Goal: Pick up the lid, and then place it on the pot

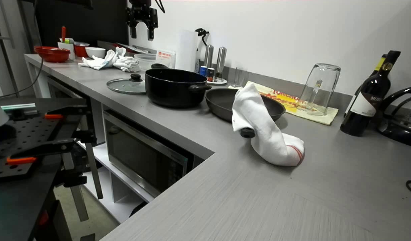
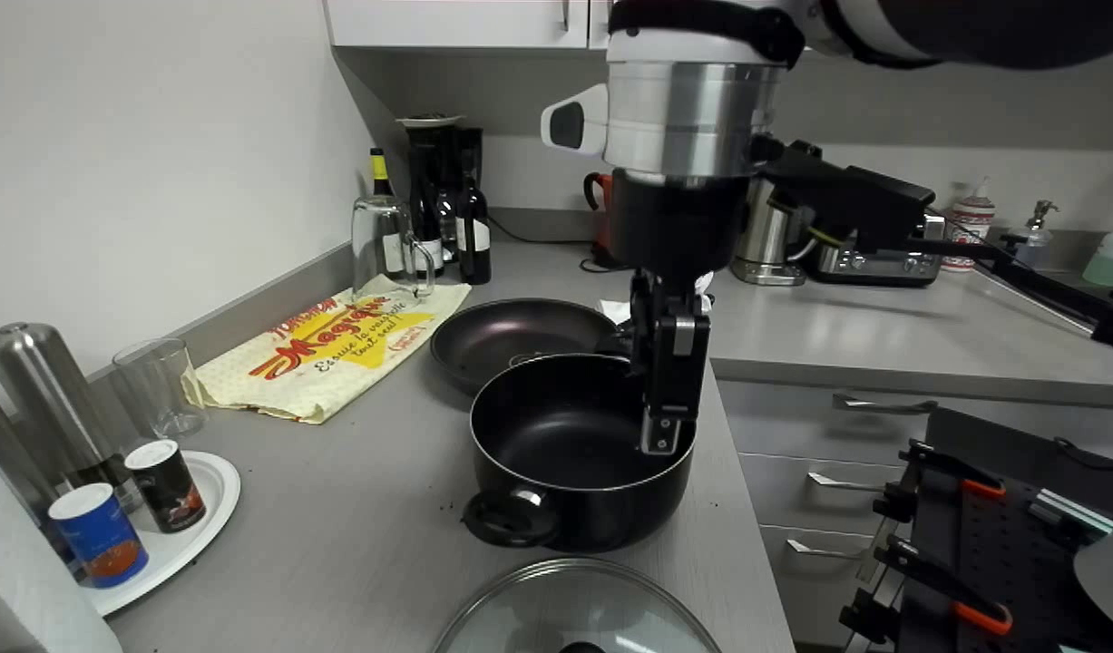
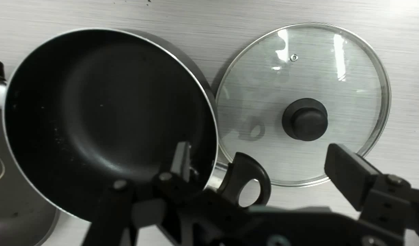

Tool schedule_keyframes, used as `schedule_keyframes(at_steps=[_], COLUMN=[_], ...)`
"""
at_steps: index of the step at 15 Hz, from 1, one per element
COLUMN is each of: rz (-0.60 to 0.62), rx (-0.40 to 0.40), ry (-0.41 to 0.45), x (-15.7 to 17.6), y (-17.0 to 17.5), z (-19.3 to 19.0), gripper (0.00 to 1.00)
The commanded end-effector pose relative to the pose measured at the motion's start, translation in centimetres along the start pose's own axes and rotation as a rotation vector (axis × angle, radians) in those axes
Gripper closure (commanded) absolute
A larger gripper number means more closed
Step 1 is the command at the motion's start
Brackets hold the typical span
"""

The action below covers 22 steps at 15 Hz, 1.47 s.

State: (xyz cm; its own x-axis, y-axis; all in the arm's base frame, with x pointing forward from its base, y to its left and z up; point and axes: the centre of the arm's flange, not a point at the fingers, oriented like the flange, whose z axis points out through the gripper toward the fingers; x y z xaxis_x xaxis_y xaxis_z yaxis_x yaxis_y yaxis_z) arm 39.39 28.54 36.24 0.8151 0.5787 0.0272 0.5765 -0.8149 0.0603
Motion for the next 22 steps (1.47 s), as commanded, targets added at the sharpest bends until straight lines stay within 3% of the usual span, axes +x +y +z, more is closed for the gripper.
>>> schedule_keyframes(at_steps=[1, 10, 22], rz=[-0.053, -0.091, -0.167], rx=[0.038, 0.072, 0.114], ry=[-0.011, -0.111, -0.18], x=[1.6, 4.1, 6.7], y=[-1.3, -4.5, -8.4], z=[2.4, 9.5, 14.6], gripper=[0.0, 0.0, 0.0])
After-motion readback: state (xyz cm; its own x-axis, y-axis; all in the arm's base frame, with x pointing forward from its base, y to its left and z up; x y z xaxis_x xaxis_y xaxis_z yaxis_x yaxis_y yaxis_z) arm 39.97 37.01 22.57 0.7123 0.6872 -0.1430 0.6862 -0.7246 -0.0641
